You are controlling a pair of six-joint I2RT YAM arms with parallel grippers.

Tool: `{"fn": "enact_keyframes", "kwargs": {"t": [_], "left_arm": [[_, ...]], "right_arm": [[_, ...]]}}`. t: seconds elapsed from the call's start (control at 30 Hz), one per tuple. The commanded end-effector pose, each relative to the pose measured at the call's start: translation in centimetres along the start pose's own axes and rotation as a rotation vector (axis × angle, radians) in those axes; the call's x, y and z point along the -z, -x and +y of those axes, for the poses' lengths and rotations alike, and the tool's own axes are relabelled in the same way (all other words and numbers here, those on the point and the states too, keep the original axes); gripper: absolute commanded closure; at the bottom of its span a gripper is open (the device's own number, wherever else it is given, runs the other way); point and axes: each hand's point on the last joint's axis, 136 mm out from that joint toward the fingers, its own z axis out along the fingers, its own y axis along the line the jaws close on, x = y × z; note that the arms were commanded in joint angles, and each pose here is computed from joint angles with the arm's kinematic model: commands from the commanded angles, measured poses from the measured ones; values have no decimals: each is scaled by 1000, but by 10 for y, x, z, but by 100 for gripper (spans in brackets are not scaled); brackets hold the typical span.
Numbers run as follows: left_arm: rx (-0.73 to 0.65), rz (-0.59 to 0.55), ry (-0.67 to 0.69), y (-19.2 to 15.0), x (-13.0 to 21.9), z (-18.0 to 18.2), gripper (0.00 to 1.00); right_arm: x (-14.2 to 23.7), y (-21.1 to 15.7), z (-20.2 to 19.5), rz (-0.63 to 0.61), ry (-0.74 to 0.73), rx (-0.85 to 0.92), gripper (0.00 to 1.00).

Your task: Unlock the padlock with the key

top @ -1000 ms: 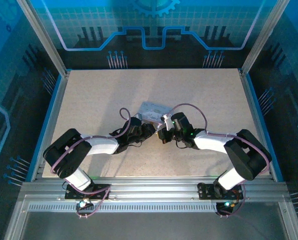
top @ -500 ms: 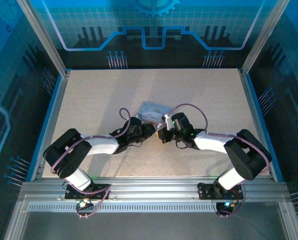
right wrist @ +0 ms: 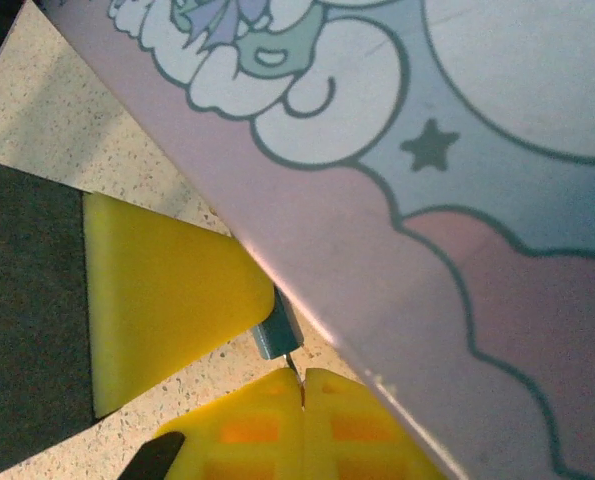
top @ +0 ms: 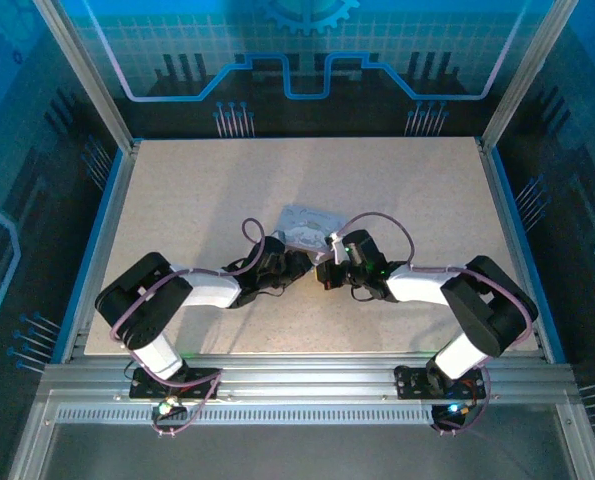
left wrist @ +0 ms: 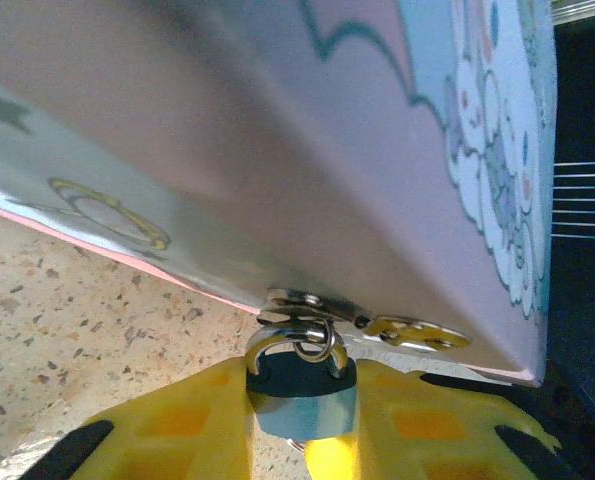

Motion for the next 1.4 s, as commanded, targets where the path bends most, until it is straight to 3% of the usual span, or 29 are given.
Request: {"fn": "enact_keyframes", "kwargs": {"t": [0.0, 0.43, 0.7, 1.37], "left_arm": [[-18, 104, -27, -28, -1, -2, 70], [-10, 69, -11, -20, 9, 7, 46], [-8, 10, -53, -1, 31, -1, 33], [91, 22, -119, 3, 33, 1, 40]], "right_arm": [[-1, 26, 12, -94, 44, -4, 100], [-9, -8, -4, 32, -4, -134, 100], [-7, -4, 4, 13, 40, -169, 100], [-4, -1, 19, 26, 122, -305, 100]]}}
